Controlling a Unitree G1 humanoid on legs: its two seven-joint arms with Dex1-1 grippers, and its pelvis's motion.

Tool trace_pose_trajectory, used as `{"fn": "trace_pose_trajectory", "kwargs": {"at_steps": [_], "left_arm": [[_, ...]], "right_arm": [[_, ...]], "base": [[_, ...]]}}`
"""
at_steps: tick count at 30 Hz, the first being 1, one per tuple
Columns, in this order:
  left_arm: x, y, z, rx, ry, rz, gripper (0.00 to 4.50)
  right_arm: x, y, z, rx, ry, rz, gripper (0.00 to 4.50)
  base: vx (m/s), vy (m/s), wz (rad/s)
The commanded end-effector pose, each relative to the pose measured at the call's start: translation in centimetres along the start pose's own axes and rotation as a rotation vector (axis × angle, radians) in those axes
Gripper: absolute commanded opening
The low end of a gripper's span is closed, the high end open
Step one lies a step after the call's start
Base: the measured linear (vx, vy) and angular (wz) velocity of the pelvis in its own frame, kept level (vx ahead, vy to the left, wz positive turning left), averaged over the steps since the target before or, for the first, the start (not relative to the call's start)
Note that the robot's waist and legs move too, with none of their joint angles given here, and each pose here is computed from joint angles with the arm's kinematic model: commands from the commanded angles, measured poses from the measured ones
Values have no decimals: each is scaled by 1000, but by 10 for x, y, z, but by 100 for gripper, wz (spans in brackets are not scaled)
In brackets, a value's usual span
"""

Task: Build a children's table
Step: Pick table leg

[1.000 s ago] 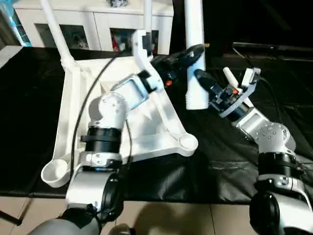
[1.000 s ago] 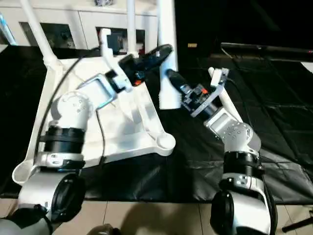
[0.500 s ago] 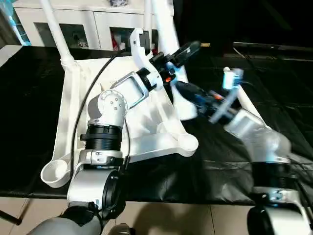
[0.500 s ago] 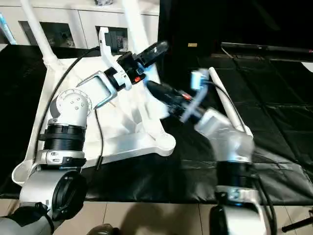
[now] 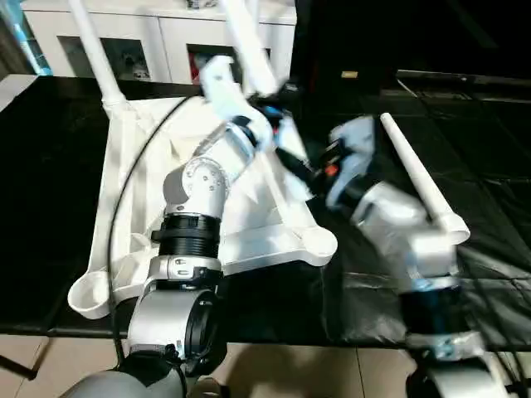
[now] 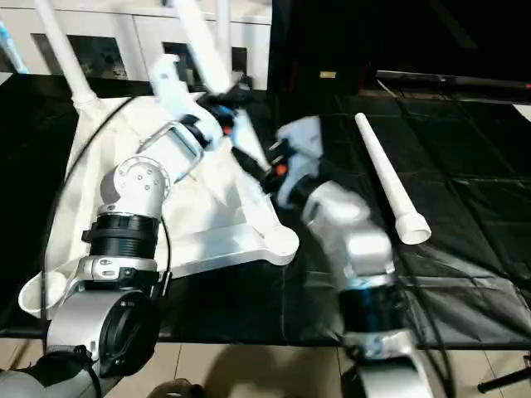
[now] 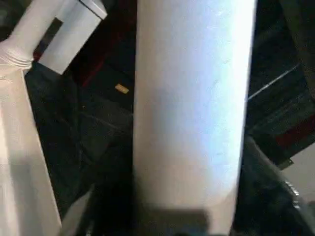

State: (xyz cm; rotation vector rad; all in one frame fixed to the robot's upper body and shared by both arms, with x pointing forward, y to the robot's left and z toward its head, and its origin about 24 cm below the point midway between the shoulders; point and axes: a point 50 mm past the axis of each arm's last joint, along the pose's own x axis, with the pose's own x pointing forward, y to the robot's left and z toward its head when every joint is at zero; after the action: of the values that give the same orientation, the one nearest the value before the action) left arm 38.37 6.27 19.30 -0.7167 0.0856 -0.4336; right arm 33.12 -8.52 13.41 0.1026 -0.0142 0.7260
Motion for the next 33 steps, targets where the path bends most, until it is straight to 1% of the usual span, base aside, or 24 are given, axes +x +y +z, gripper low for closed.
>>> {"fn": "trace_pose_trajectory", "kwargs": {"at_steps": [1,7,8,9,10,11,12,13,14,15,17,18,20,21,23,24,29,31,32,33], "left_arm": [[3,-15,-1,0,0,-28,208],[3,-18,-5,-22,-3,-25,189],[3,-19,-5,-19,-6,-30,189],[3,-19,-3,5,-15,-43,189],[3,-19,-3,6,-15,-44,189],[2,-18,-2,17,-19,-48,188],[2,-18,0,53,-18,-65,188],[1,-16,5,127,-8,-109,188],[0,-15,8,165,1,-133,188],[0,-14,9,185,7,-147,188],[-2,-12,13,244,26,-182,188],[-3,-11,15,265,44,-212,188],[-7,-11,19,291,87,-289,188],[-9,-11,20,290,106,-328,188],[-10,-12,21,289,119,-355,188],[-15,-15,22,284,165,-448,188],[-25,-24,22,248,261,-651,188],[-29,-30,23,225,286,-728,188],[-32,-34,23,203,302,-786,188],[-35,-38,24,205,317,-846,188]], "right_arm": [[4,8,8,-49,-39,27,186],[7,11,7,-76,-40,10,186],[7,11,7,-77,-37,3,221],[7,13,6,-60,-34,16,242],[7,13,6,-60,-34,17,256],[7,13,6,-58,-37,24,256],[7,14,7,-27,-49,34,265],[5,13,8,-3,-40,56,277],[4,12,8,0,-30,62,277],[4,11,8,-2,-21,64,297],[1,8,12,7,-26,98,301],[-1,5,12,-1,-9,102,309],[-9,-1,14,59,46,184,334],[-12,-4,16,99,45,211,347],[-14,-6,18,123,41,224,347],[-19,-11,23,143,35,253,376],[-25,-13,29,241,76,363,387],[-27,-12,30,256,85,413,387],[-28,-11,30,271,94,439,387],[-30,-10,31,287,100,477,387]], "base": [[0,0,0],[0,0,0],[0,0,0],[0,0,0],[0,0,0],[0,0,0],[0,0,0],[0,0,0],[0,0,0],[0,0,0],[0,0,0],[0,0,0],[0,0,0],[0,0,0],[0,0,0],[0,0,0],[0,0,0],[0,0,0],[0,0,0],[0,0,0]]}}
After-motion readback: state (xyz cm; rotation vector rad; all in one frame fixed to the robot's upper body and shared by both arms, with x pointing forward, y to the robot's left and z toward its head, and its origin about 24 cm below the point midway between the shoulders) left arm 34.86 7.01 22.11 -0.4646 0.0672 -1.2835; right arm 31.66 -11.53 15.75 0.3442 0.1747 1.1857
